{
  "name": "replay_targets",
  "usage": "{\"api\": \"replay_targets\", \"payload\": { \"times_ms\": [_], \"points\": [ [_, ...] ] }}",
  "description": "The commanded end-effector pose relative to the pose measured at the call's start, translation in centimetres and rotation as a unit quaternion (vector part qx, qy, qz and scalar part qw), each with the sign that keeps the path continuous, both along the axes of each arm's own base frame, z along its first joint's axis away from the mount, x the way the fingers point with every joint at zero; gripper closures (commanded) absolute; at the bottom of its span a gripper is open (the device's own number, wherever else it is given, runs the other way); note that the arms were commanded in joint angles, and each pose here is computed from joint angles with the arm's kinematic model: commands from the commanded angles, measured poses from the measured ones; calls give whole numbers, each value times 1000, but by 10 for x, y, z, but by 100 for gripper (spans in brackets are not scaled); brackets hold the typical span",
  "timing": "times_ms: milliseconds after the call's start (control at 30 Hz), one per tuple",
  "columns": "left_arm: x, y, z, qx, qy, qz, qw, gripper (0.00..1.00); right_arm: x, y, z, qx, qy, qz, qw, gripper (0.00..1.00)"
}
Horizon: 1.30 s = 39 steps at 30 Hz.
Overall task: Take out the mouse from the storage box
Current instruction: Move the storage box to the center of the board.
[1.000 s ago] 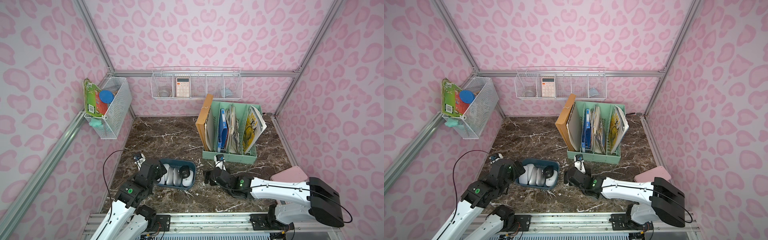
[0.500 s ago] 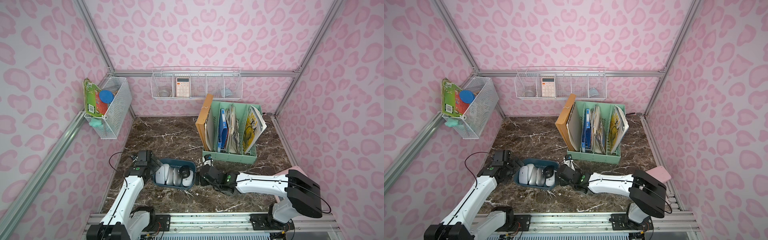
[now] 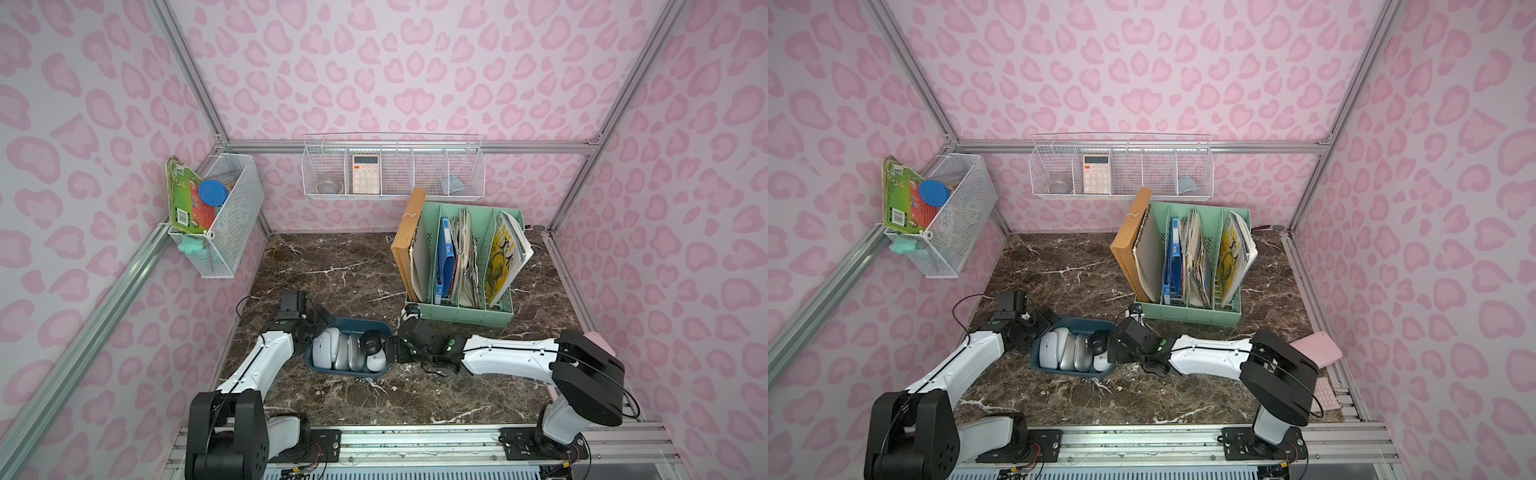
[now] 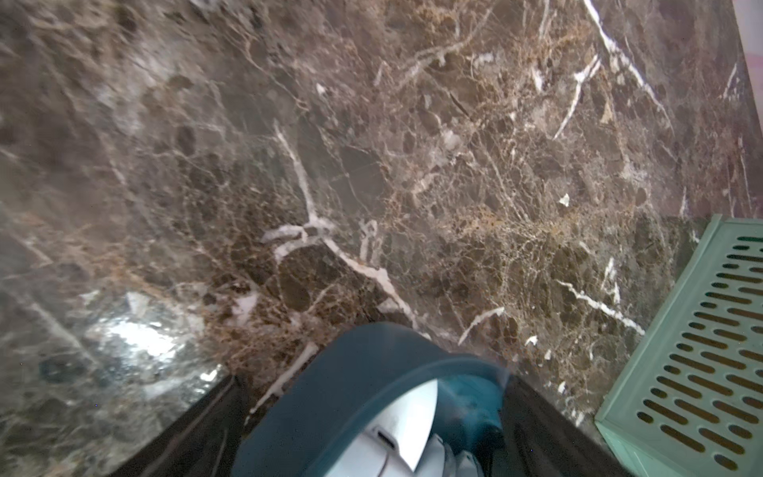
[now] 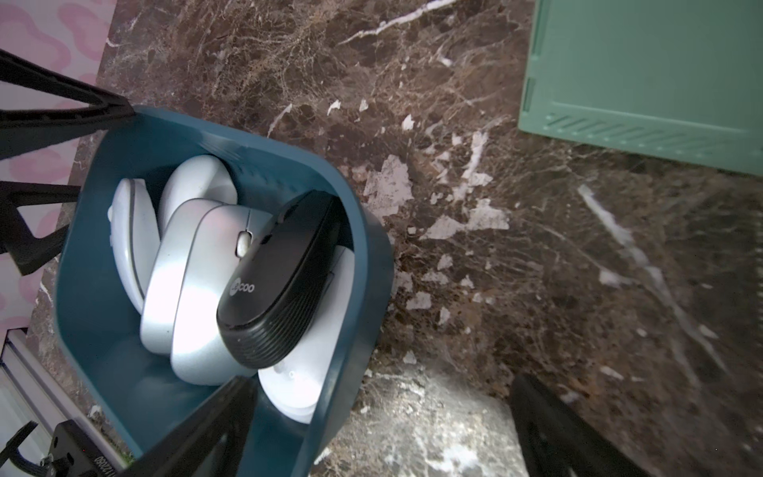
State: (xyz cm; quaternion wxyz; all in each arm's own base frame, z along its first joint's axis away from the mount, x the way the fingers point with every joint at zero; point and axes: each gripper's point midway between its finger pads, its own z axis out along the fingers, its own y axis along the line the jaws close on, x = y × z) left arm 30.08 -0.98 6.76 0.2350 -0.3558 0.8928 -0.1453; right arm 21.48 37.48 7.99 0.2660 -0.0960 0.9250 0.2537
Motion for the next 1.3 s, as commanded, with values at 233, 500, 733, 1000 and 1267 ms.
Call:
{"api": "replay_targets", "payload": {
  "times_ms": [233, 500, 733, 1000, 1267],
  "points": [
    [12, -62, 13, -43, -19, -96, 994, 2, 10, -6, -1, 23, 9, -19, 1000, 0],
    [6, -91, 16, -38, -18, -131, 991, 2, 12, -28, -4, 36, 13, -43, 998, 0],
    [-2, -74, 20, -35, -20, -111, 993, 2, 9, -31, -5, 54, 17, -39, 998, 0],
    [-17, -82, 23, -63, -16, -120, 991, 3, 15, -32, 1, 64, 4, -32, 997, 0],
    [-25, -118, 23, -73, -14, -152, 986, 3, 14, -31, 0, 79, 11, -21, 997, 0]
  ]
}}
